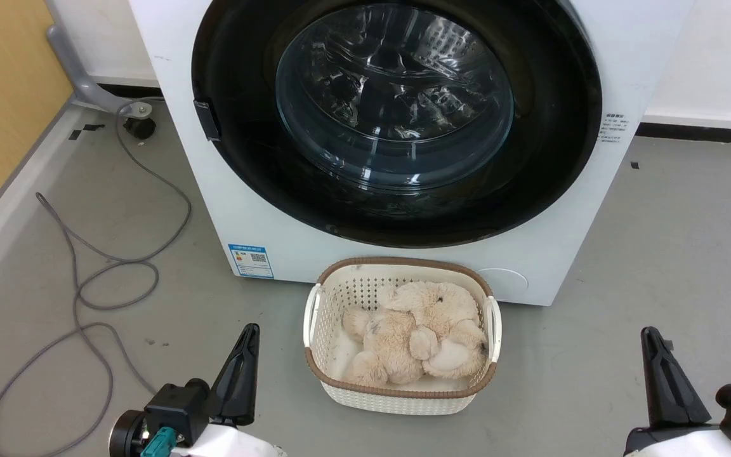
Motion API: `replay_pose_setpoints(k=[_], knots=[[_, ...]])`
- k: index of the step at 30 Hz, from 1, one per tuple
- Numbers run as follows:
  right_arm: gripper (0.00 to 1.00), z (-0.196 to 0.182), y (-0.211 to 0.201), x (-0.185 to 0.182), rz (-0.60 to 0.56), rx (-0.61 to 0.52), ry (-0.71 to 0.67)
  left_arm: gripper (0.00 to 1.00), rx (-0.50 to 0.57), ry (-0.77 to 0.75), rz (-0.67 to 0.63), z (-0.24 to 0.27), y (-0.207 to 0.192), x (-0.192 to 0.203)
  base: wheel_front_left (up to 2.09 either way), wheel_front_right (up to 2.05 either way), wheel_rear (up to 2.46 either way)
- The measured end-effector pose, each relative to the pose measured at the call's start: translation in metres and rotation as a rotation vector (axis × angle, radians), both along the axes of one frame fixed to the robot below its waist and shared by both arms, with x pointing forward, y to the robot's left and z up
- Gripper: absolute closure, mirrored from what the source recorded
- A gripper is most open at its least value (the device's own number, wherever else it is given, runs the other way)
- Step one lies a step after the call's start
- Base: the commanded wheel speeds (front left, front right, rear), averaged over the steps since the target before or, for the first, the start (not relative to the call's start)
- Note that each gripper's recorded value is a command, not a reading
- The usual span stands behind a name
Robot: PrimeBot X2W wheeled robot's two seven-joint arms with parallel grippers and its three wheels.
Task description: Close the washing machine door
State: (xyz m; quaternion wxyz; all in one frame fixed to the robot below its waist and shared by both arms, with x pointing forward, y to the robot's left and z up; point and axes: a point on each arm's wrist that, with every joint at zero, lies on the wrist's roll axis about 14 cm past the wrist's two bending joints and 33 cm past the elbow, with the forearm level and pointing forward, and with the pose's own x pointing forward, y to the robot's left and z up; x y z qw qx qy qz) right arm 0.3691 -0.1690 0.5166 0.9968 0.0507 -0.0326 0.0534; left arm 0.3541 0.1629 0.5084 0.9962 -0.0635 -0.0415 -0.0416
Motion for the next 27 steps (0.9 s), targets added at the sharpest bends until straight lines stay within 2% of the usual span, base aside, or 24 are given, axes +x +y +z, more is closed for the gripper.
replay_pose_setpoints(k=[27], knots=[[1.00,-0.0014,0.0012,-0.0024,0.005,-0.029,0.024,1.00,0.034,0.018,0.005,0.0035,0.0010,0.0045,0.00,0.00,0.00]])
